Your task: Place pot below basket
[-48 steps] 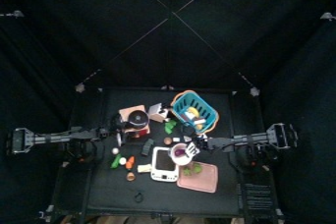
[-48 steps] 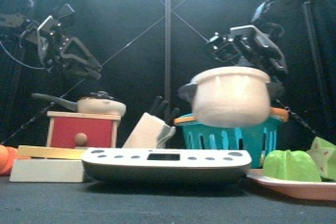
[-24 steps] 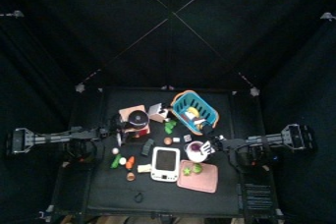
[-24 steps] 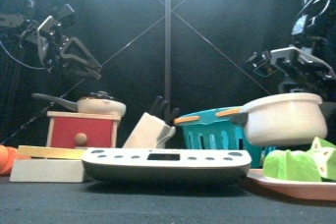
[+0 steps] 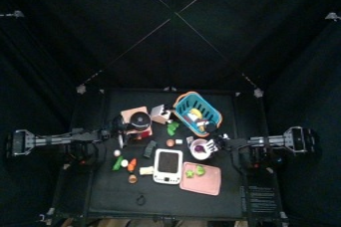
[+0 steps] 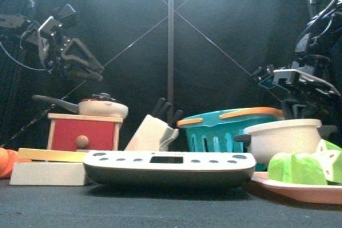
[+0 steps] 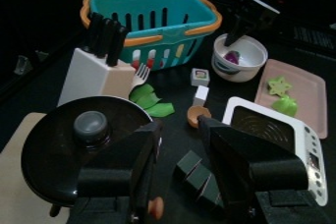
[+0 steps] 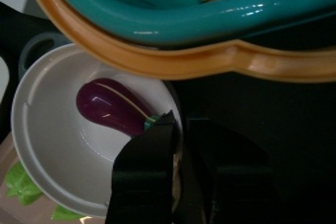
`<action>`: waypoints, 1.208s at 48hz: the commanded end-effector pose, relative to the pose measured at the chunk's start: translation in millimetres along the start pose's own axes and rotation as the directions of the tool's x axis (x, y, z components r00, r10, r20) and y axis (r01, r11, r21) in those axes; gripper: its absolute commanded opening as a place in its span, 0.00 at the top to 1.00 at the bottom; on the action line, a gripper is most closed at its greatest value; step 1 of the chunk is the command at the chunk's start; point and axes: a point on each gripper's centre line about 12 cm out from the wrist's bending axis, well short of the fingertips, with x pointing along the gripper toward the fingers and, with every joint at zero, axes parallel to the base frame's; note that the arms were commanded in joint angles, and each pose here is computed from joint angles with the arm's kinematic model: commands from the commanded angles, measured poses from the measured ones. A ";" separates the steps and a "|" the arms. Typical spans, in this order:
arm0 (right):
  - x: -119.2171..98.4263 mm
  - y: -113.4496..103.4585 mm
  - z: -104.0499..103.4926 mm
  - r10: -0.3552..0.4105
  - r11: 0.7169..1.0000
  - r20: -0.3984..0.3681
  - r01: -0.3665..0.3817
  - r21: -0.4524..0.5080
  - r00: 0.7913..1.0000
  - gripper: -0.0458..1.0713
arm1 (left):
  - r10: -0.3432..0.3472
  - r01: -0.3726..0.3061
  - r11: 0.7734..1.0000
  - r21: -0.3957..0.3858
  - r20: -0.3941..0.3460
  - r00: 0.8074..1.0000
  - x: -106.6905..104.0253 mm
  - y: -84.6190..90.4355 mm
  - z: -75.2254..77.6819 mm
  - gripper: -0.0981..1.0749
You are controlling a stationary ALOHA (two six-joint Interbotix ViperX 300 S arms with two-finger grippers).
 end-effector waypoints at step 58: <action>-0.5 14.8 2.1 0.035 0.999 0.002 -0.035 -0.016 0.999 0.18 | 0.005 -0.005 1.000 0.001 0.011 1.000 0.6 1.0 4.1 0.26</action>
